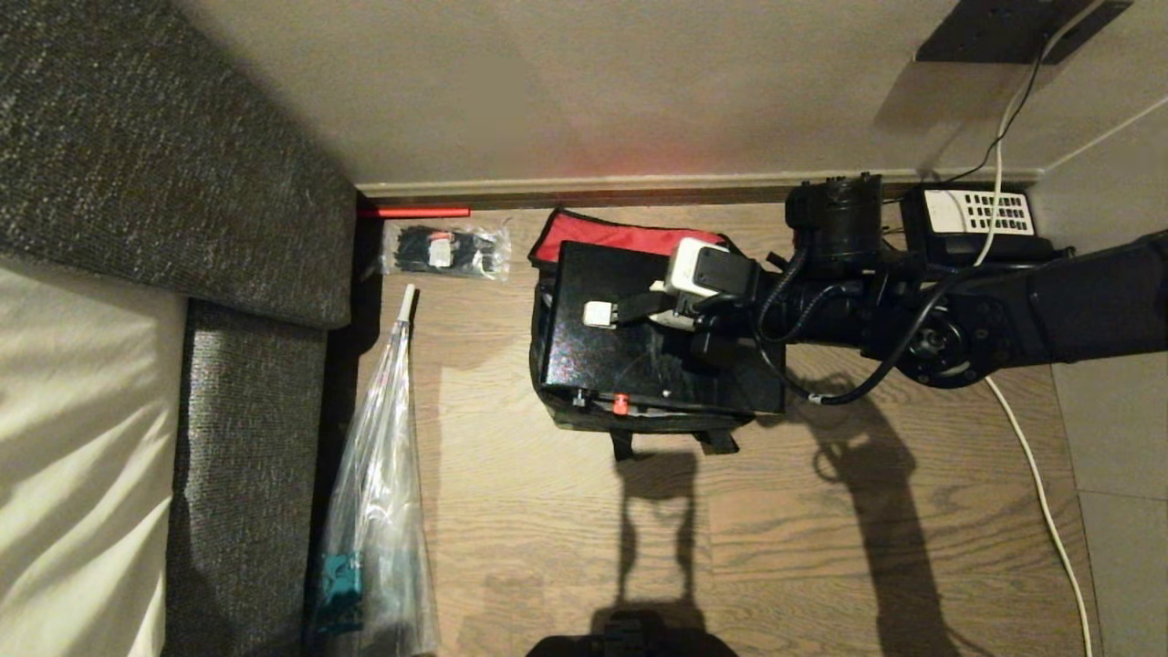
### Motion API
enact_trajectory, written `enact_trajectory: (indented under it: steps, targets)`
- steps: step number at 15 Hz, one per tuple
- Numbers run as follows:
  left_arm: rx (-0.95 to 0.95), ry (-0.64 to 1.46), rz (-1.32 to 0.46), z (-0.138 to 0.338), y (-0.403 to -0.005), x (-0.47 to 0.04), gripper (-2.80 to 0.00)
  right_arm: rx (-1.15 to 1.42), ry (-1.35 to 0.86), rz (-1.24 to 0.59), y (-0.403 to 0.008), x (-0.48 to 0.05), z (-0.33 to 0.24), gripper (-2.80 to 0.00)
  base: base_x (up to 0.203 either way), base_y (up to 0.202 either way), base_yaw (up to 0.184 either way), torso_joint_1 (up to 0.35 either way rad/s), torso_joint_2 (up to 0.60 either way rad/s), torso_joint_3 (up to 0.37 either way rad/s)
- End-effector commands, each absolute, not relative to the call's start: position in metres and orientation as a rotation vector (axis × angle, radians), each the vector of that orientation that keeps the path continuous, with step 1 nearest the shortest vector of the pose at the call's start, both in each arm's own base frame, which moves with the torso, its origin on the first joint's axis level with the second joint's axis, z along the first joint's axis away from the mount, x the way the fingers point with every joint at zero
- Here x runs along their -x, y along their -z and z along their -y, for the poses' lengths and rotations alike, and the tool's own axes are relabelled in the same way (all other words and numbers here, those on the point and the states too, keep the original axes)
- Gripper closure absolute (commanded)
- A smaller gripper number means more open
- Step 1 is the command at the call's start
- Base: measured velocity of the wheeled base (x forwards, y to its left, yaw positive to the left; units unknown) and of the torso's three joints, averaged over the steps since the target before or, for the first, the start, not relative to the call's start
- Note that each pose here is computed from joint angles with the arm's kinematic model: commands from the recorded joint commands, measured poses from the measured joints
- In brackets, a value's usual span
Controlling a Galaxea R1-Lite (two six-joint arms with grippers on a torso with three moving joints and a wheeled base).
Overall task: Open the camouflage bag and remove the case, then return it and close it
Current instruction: Place the black box back
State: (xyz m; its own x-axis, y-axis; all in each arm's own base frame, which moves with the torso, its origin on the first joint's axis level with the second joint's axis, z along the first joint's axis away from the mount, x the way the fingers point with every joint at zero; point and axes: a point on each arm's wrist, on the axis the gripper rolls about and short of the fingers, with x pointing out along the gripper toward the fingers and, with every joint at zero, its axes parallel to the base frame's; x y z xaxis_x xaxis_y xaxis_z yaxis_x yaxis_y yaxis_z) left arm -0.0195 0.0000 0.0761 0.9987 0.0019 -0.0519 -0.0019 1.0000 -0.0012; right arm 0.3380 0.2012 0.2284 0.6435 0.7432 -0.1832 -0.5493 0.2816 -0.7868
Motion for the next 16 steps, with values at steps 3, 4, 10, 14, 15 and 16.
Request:
enact_trajectory:
  steps: [3,4,10,14,15,16]
  targets:
    - [0.001,-0.002,-0.054,0.0,-0.076,0.019,0.0,0.951,-0.86,0.227,-0.222,-0.347,-0.198,0.0,0.0,0.0,0.0,0.0,0.0,0.0]
    - [0.001,-0.002,-0.054,0.0,-0.076,0.019,0.0,0.951,-0.856,0.222,-0.221,-0.349,-0.196,0.0,0.0,0.0,0.0,0.0,0.0,0.0]
    - [0.001,-0.002,-0.054,0.0,-0.076,0.019,0.0,0.95,-0.85,0.196,-0.214,-0.356,-0.193,0.0,0.0,0.0,0.0,0.0,0.0,0.0]
    - [0.001,-0.002,-0.054,0.0,-0.076,0.019,0.0,0.941,-0.858,0.159,-0.202,-0.364,-0.197,0.0,0.0,0.0,0.0,0.0,0.0,0.0]
    - [0.001,-0.002,-0.054,0.0,-0.076,0.019,0.0,0.939,-0.86,0.149,-0.198,-0.366,-0.198,0.0,0.0,0.0,0.0,0.0,0.0,0.0]
    - [0.001,-0.001,-0.054,0.0,-0.076,0.019,0.0,0.936,-0.864,0.14,-0.193,-0.369,-0.2,0.0,0.0,0.0,0.0,0.0,0.0,0.0]
